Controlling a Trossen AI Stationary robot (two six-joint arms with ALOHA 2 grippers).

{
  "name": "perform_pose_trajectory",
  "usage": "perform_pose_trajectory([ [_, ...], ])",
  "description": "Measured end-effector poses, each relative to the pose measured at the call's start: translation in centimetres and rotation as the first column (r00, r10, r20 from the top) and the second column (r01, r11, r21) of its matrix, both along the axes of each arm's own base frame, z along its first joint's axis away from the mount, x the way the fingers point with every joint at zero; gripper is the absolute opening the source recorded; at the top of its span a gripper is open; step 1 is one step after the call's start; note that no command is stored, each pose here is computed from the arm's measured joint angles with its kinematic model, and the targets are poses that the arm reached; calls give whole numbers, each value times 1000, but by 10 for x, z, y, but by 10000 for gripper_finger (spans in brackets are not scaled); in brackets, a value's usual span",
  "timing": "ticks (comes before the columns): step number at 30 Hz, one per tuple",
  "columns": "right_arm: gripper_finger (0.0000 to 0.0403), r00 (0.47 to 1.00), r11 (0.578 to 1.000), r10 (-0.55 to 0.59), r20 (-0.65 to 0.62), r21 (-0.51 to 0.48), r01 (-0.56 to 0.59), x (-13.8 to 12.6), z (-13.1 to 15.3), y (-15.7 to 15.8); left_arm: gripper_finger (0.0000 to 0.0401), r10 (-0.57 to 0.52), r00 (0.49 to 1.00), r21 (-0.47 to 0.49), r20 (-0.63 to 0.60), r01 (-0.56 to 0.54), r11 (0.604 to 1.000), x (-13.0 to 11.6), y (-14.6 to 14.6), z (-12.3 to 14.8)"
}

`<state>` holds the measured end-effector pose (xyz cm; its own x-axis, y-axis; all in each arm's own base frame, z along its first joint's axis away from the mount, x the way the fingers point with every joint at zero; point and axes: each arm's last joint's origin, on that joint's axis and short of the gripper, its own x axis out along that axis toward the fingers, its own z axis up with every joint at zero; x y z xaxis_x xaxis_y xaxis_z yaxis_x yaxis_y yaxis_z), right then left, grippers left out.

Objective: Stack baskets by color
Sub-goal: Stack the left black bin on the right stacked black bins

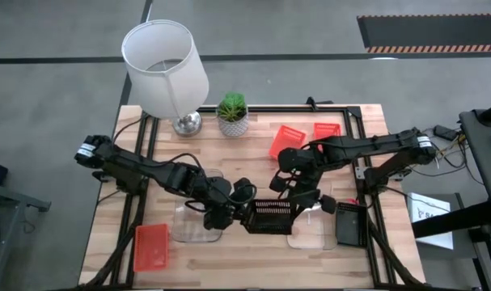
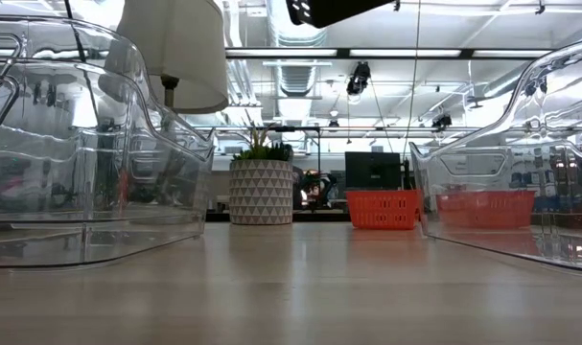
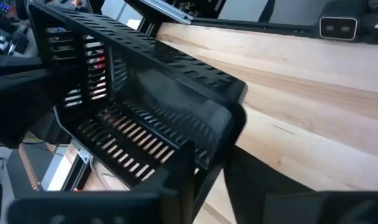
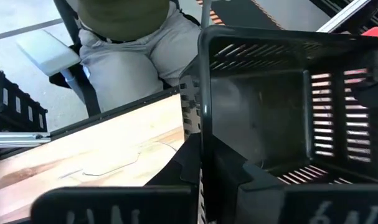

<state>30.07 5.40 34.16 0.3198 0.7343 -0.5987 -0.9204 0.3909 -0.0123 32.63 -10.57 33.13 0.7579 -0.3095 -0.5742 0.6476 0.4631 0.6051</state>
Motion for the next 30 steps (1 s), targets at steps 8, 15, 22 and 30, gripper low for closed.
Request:
perform_pose_trajectory([
  [8,8,986,990,-138,-92,-48,134,0,-2,-2,125,167,986,114,-13,-164,980,-9,9,2],
  [15,8,905,928,-367,-215,-155,339,-5,-4,-7,132,382,924,182,-3,-375,909,-24,21,10],
  [22,8,714,758,-648,-266,-320,569,-17,-3,-14,132,486,874,169,25,-483,859,-33,26,17],
  [30,8,404,477,-878,-255,-526,704,-48,2,-17,132,648,757,49,87,-653,756,-33,31,25],
])
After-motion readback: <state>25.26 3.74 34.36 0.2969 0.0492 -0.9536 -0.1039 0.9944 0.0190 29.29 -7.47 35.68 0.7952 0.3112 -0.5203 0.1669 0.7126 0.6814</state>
